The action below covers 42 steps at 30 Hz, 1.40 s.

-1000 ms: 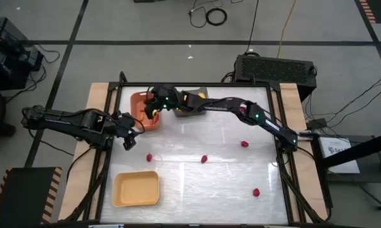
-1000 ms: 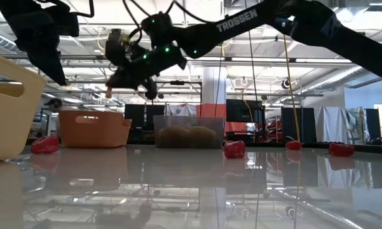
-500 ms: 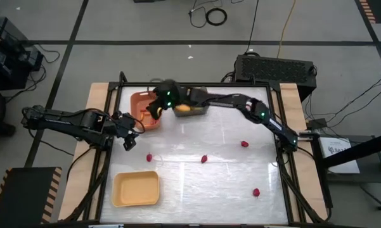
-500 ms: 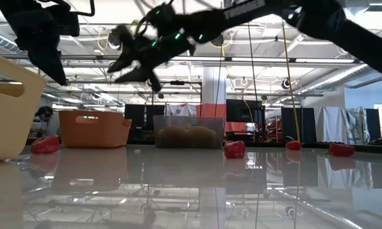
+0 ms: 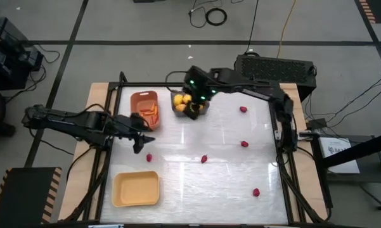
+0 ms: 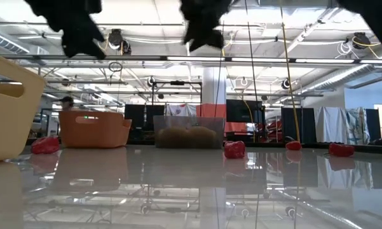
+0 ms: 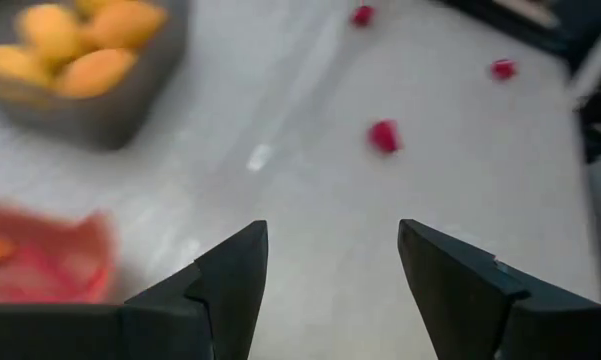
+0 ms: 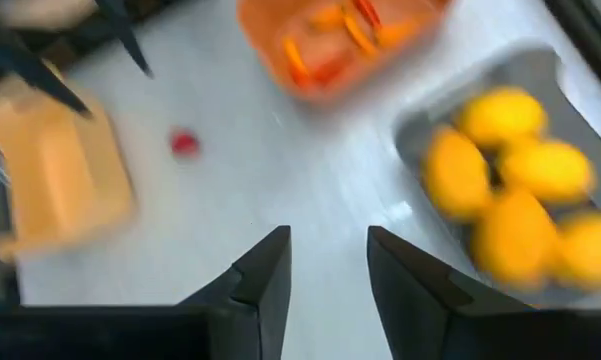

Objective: Sort produce into baskets
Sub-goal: Put the red chili pepper into the yellow bin

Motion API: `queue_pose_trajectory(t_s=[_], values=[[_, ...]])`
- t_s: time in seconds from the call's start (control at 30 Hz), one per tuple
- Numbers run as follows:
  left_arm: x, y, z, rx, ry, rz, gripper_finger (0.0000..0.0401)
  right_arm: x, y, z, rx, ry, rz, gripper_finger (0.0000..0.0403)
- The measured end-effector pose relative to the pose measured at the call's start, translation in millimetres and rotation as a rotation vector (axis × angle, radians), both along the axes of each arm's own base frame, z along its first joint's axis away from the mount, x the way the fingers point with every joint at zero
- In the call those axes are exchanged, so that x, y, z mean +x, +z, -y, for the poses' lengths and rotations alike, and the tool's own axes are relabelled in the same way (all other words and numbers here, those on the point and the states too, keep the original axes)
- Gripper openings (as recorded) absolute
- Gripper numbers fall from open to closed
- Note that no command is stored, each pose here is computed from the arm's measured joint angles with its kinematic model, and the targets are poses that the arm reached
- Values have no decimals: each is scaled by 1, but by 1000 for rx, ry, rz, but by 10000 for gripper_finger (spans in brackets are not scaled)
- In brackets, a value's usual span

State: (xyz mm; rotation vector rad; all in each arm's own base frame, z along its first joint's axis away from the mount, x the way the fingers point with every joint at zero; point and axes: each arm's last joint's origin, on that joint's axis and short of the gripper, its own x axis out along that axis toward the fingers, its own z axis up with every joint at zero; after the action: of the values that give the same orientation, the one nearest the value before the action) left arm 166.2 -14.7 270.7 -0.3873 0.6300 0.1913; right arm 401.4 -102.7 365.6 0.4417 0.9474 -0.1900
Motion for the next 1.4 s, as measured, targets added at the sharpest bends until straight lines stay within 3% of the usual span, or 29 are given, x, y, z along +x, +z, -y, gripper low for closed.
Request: queue_pose_trajectory(t_s=[0.2,0.4,0.67,0.9,1.17,1.4], values=[[28,-6,11,-42,-86,43,233,-47,28,-33,-132,45,-175,112],[61,-23,28,-50,-138,63,233,-84,32,-63,-165,103,-171,94],[119,-45,42,-45,-147,32,233,-159,-27,-88,-100,34,-101,73],[188,-62,56,9,-176,-18,233,-224,-68,-107,2,-34,-3,73],[242,-95,63,17,-118,-72,233,-274,-88,-117,28,28,107,73],[260,-113,63,65,3,-86,233,-293,-84,-115,-24,105,198,73]])
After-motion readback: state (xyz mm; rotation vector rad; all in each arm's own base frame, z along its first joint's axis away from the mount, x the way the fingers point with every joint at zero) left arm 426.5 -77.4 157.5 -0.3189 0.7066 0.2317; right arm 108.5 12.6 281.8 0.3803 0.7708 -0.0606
